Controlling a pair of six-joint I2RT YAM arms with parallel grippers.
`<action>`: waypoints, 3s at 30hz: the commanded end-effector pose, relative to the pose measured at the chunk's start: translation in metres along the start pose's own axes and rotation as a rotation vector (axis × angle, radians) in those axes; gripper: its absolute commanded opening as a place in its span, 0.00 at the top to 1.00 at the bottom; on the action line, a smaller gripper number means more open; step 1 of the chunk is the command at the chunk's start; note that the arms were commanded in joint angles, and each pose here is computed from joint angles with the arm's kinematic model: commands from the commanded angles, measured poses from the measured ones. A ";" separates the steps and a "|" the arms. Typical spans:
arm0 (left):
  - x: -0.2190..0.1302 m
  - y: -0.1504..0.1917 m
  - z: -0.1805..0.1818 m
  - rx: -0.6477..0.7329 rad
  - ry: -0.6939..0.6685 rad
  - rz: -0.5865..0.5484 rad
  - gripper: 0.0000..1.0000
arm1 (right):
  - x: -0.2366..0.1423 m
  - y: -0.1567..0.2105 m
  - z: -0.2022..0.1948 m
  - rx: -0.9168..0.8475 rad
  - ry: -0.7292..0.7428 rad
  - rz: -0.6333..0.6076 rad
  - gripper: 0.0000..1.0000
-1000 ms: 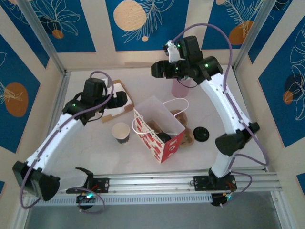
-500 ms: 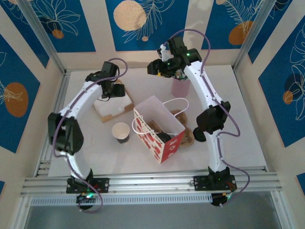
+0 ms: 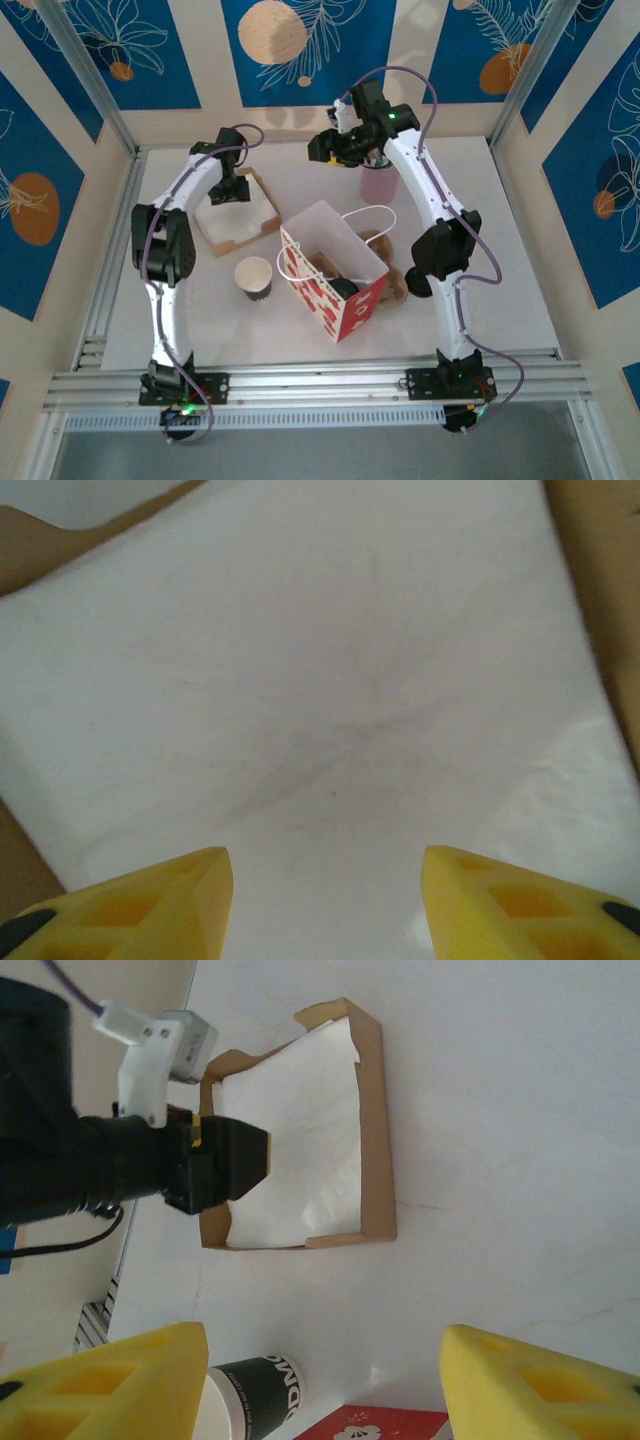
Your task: Pack the takeout coffee
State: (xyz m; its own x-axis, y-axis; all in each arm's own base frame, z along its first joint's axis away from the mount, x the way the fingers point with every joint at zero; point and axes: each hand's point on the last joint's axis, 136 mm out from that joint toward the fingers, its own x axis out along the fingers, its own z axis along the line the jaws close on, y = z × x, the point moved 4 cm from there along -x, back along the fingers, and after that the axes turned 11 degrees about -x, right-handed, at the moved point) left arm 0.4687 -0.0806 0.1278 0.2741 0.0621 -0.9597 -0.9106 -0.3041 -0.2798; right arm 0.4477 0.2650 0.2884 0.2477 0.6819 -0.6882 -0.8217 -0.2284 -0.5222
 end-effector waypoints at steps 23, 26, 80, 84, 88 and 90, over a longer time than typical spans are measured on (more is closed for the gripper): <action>0.048 0.003 0.001 0.004 -0.020 0.128 0.71 | -0.001 0.008 0.008 -0.014 -0.045 0.031 0.37; 0.050 0.003 0.002 0.003 -0.024 0.125 0.73 | -0.001 0.009 0.008 -0.017 -0.046 0.031 0.36; 0.028 -0.009 0.009 -0.006 -0.017 0.073 0.81 | -0.007 0.008 0.016 -0.024 -0.071 0.020 0.37; 0.018 -0.011 0.009 -0.007 -0.004 0.057 0.83 | -0.007 0.008 0.016 -0.024 -0.069 0.021 0.37; 0.014 -0.012 0.008 -0.007 0.003 0.042 0.88 | -0.007 0.008 0.016 -0.023 -0.069 0.022 0.37; 0.015 -0.011 0.009 -0.007 0.000 0.047 0.89 | -0.006 0.009 0.015 -0.021 -0.069 0.024 0.37</action>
State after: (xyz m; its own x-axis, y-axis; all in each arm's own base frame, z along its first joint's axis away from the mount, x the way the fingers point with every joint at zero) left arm 0.4828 -0.0759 0.0995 0.2090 0.0411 -0.9771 -0.9277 -0.3076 -0.2114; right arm 0.4435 0.2678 0.2775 0.2006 0.6952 -0.6903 -0.8317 -0.2515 -0.4949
